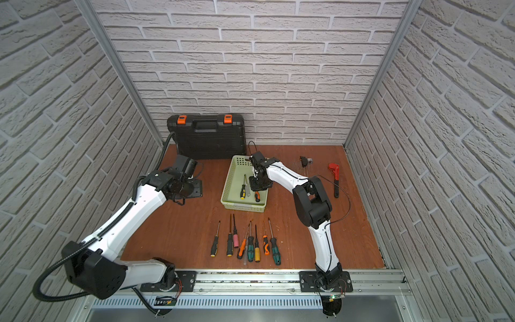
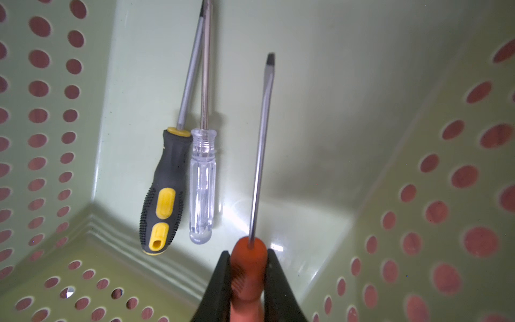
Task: Put the screwdriver in the bin
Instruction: Place the screwdriver into the bin.
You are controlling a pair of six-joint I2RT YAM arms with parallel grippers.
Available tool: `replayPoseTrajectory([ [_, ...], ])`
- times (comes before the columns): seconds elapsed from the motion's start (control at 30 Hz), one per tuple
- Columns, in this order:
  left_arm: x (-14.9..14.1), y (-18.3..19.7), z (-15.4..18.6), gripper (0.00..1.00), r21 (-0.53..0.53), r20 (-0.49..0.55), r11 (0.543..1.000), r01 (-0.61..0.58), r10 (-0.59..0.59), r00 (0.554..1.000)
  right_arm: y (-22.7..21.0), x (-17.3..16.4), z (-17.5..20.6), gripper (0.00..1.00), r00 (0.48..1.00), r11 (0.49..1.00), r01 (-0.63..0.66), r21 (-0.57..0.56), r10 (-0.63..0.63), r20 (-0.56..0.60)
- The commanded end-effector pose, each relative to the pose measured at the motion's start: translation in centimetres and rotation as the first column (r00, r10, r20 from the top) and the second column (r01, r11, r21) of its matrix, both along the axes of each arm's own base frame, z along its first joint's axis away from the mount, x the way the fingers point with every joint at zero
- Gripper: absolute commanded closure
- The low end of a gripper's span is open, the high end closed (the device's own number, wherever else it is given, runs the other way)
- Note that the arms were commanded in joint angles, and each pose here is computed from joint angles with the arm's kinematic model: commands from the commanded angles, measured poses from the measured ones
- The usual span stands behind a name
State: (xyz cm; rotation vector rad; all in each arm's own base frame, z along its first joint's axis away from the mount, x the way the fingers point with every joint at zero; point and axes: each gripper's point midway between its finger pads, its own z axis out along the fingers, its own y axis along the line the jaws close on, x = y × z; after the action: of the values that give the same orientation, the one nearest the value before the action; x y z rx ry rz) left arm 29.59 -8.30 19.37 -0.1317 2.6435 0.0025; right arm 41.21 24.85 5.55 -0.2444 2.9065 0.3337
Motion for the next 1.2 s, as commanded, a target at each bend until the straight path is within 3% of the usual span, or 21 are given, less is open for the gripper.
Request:
replayPoseTrajectory([
  [0.0,-0.2,0.6,1.3,0.4,0.013,0.028,1.0,-0.013,0.013,1.0,0.6,1.0,0.3,0.91,0.999,1.0,-0.01,0.004,0.01,0.044],
  [0.4,-1.5,-0.1,0.9,0.38,-0.048,-0.002,0.999,0.001,-0.001,1.0,0.7,1.5,1.1,0.61,0.996,1.0,-0.017,0.012,0.016,0.088],
  [0.57,-2.7,-0.7,0.0,0.39,-0.067,-0.06,0.997,0.026,-0.03,0.998,1.2,1.6,3.5,0.63,0.992,0.998,-0.029,0.054,0.022,0.125],
  [0.83,-5.8,-2.6,-3.1,0.43,-0.123,-0.181,0.99,0.061,-0.083,0.98,2.7,0.7,13.1,0.64,0.955,0.982,-0.078,0.175,0.023,0.295],
  [1.0,-7.9,-4.5,-5.6,0.44,-0.125,-0.244,0.988,0.095,-0.123,0.962,2.9,-1.5,17.5,0.64,0.926,0.966,-0.123,0.226,0.03,0.376],
  [1.17,-10.3,-5.8,-8.5,0.45,-0.096,-0.308,0.987,0.132,-0.156,0.939,2.1,-4.2,19.1,0.64,0.91,0.954,-0.146,0.261,0.026,0.413],
])
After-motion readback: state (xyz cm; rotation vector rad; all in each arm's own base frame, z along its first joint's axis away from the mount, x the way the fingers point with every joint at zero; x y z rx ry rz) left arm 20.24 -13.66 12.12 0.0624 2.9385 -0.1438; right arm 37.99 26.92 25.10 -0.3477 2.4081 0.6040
